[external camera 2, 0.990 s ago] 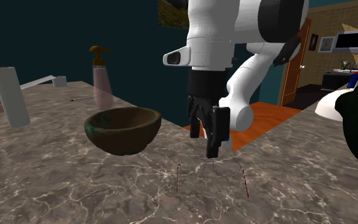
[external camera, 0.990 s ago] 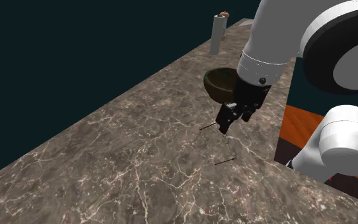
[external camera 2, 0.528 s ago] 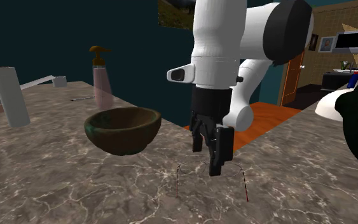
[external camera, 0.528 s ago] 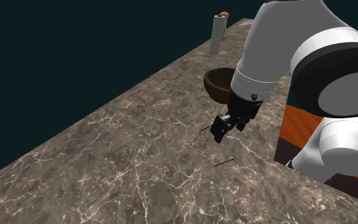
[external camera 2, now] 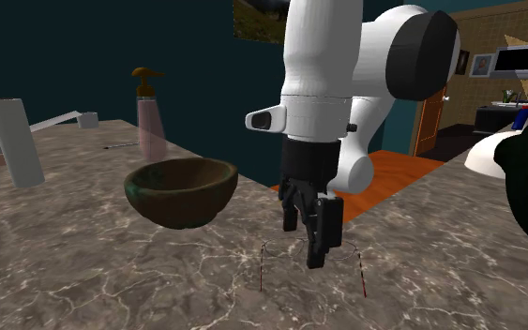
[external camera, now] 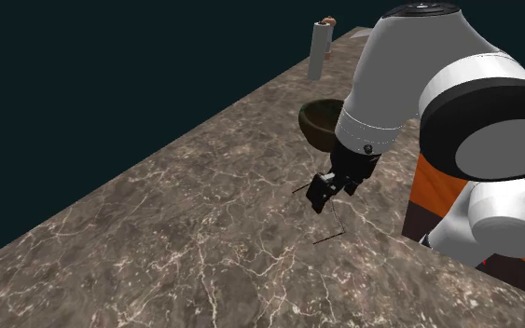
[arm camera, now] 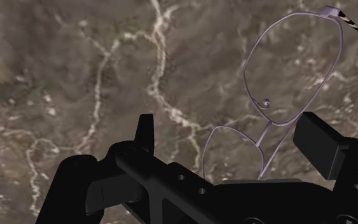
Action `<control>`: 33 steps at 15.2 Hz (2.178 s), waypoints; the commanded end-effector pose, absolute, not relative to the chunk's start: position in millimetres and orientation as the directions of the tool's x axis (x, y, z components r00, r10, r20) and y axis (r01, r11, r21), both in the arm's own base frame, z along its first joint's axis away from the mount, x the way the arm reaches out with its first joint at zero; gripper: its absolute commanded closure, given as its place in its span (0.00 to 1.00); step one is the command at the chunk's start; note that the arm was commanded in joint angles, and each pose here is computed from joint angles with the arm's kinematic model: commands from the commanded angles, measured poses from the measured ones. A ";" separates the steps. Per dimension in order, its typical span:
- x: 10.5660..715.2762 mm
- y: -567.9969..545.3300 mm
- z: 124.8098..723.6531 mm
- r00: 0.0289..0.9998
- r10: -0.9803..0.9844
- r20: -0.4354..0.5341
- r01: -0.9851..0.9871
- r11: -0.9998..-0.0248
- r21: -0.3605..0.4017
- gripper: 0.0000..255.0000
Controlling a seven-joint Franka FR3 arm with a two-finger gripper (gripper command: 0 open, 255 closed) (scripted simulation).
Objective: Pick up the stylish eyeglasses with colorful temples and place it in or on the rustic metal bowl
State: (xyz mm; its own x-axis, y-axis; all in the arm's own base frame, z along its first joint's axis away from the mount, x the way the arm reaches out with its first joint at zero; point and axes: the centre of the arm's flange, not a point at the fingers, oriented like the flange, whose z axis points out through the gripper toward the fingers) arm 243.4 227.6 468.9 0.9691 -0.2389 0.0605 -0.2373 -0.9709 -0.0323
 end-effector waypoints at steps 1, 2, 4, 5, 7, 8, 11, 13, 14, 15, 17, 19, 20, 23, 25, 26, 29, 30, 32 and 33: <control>243.4 227.6 468.9 0.969 -0.239 0.061 -0.237 -0.971 -0.032 0.00; 243.4 227.6 468.9 0.969 -0.239 0.061 -0.237 -0.971 -0.032 1.00; 243.4 227.6 468.9 0.969 -0.239 0.061 -0.237 -0.971 -0.032 1.00; 243.4 227.6 468.9 0.969 -0.239 0.061 -0.237 -0.971 -0.032 1.00; 243.4 227.6 469.0 0.969 -0.239 0.061 -0.237 -0.971 -0.032 1.00; 243.4 227.6 469.0 0.969 -0.239 0.061 -0.237 -0.971 -0.032 1.00; 243.4 227.6 468.9 0.969 -0.239 0.061 -0.237 -0.971 -0.032 1.00; 243.4 227.6 479.4 0.969 -0.239 0.061 -0.237 -0.971 -0.032 1.00; 243.4 227.6 484.7 0.969 -0.239 0.061 -0.237 -0.971 -0.032 1.00; 243.4 227.6 490.0 0.969 -0.239 0.061 -0.237 -0.971 -0.032 1.00; 243.4 227.6 500.6 0.969 -0.239 0.061 -0.237 -0.971 -0.032 1.00; 243.4 227.6 511.1 0.969 -0.239 0.061 -0.237 -0.971 -0.032 1.00; 243.4 227.6 516.4 0.969 -0.239 0.061 -0.237 -0.971 -0.032 1.00; 243.4 227.6 532.2 0.969 -0.239 0.061 -0.237 -0.971 -0.032 1.00; 243.4 227.6 542.8 0.969 -0.239 0.061 -0.237 -0.971 -0.032 1.00; 243.4 227.6 548.1 0.969 -0.239 0.061 -0.237 -0.971 -0.032 1.00; 243.4 227.6 563.9 0.969 -0.239 0.061 -0.237 -0.971 -0.032 1.00; 243.4 227.6 569.2 0.969 -0.239 0.061 -0.237 -0.971 -0.032 1.00; 243.4 227.6 579.7 0.969 -0.239 0.061 -0.237 -0.971 -0.032 1.00; 243.4 227.6 585.0 0.969 -0.239 0.061 -0.237 -0.971 -0.032 1.00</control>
State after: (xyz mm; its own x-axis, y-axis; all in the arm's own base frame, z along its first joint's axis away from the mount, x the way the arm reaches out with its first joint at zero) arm 243.1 227.4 579.4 0.9692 -0.2388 0.0608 -0.2372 -0.9709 -0.0325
